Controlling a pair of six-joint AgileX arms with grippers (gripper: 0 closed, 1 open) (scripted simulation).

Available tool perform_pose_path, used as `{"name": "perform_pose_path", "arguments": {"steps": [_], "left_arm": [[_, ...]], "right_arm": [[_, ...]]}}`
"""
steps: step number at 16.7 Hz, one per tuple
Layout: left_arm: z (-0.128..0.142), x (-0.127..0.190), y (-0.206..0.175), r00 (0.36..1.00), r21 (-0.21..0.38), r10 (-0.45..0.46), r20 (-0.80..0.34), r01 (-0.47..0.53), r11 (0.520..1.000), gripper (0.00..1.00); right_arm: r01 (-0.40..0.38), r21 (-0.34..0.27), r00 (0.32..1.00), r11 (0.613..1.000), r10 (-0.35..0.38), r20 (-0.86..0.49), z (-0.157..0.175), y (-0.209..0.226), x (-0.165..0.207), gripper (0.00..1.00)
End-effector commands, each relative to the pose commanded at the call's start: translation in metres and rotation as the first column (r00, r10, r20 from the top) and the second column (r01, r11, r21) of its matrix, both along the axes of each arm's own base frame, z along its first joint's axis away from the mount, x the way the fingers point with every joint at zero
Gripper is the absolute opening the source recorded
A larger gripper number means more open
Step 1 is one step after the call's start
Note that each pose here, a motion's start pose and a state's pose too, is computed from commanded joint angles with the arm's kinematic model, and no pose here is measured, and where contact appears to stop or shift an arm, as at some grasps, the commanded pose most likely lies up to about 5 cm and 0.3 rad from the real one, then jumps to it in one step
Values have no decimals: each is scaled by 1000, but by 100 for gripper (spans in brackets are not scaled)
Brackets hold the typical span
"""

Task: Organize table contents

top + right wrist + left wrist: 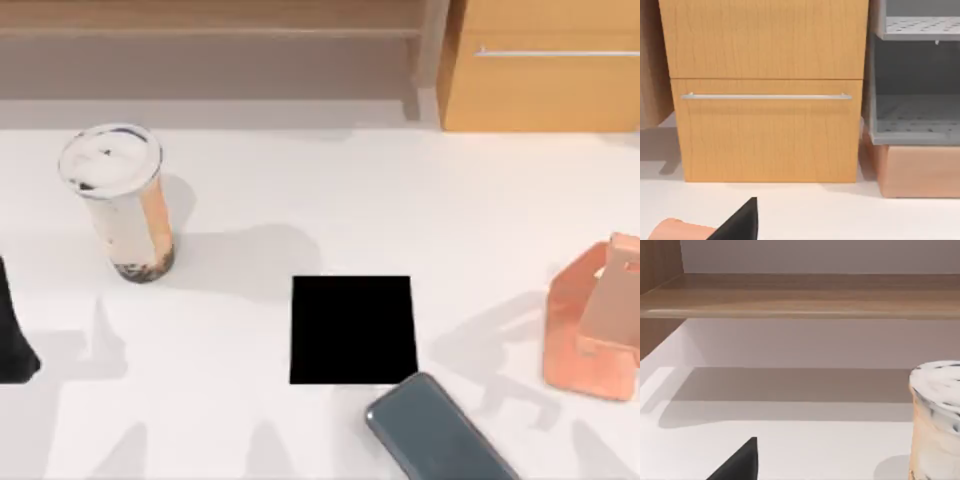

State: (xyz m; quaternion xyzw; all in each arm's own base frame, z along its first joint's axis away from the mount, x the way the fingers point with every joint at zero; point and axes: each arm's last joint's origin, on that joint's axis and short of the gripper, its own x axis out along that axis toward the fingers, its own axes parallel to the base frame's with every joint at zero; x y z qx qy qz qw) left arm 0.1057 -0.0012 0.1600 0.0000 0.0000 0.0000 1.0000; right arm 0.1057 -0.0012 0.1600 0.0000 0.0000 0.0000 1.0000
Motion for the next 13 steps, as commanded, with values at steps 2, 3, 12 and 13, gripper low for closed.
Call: {"name": "perform_pose_path", "arguments": {"steps": [2,3,12,13], "left_arm": [[0,0,0,1000,0,0,0,0,1000,100],[0,0,0,1000,0,0,0,0,1000,100],[0,0,0,1000,0,0,0,0,1000,100],[0,0,0,1000,0,0,0,0,1000,100]], "right_arm": [[0,0,1000,1000,0,0,0,0,0,100],[1,-9,1000,1000,-1,-5,1,0,0,100],[-56,-444,946,894,-94,-309,35,-12,15,100],[-95,-503,926,859,-109,-361,41,-14,20,100]]}}
